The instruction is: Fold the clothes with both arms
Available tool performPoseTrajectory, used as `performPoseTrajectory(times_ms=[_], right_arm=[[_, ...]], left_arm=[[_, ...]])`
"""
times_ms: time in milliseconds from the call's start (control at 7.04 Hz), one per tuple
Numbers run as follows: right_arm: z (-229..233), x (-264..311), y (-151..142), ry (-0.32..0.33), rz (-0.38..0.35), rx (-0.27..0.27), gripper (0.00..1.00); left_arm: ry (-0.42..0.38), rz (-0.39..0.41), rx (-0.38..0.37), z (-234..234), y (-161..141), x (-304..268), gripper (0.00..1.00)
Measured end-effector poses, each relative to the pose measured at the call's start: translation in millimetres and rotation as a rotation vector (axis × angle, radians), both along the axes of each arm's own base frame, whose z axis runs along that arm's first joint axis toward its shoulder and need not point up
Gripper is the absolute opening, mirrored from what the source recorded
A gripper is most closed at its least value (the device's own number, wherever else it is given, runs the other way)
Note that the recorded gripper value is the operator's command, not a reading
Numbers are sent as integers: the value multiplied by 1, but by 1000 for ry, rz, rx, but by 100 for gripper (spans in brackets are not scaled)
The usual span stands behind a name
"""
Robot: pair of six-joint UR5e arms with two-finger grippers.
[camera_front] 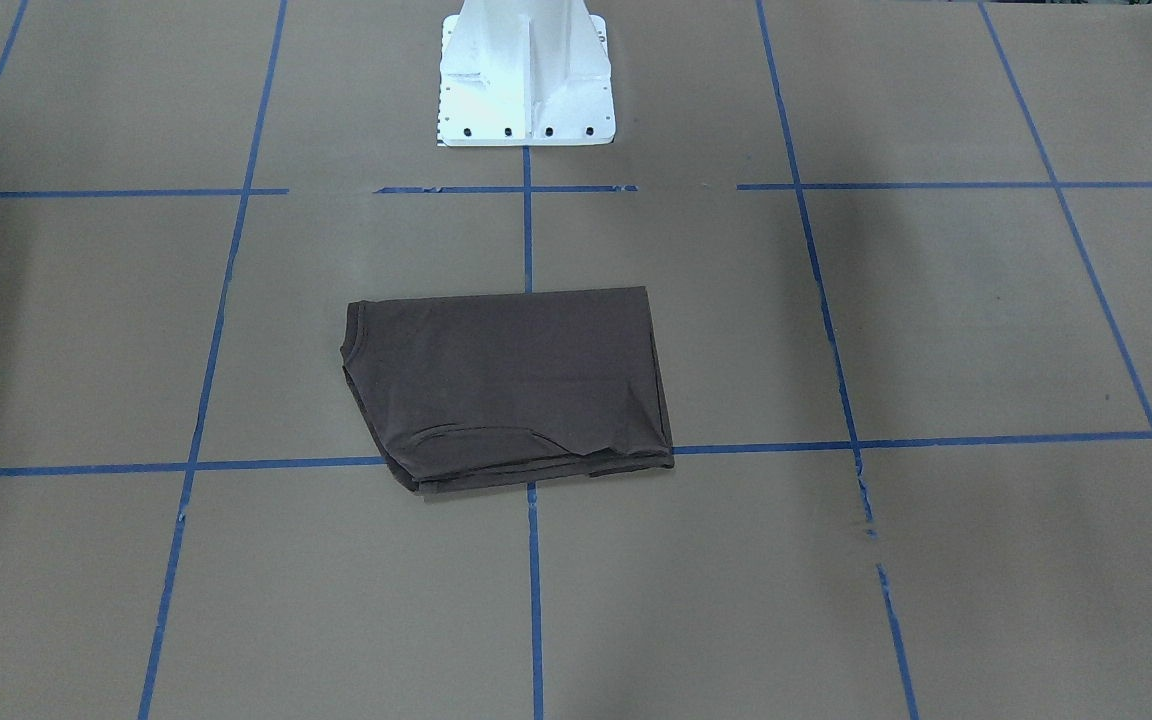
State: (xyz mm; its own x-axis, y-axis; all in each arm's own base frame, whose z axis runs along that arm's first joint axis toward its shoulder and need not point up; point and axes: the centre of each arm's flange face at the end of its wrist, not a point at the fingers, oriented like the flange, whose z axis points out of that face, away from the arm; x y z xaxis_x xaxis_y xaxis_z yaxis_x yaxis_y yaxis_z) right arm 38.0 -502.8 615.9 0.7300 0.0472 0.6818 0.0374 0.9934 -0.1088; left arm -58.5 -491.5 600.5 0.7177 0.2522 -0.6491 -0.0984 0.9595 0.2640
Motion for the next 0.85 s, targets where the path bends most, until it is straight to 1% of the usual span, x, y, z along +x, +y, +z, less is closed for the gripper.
performPoseTrajectory(times_ms=[284, 852], right_arm=[[7, 0, -1, 1, 2, -2, 100], [9, 0, -3, -4, 4, 7, 100]], left_arm=[[-10, 1, -4, 4, -3, -1, 100], [-12, -2, -15, 9, 2, -1, 100]])
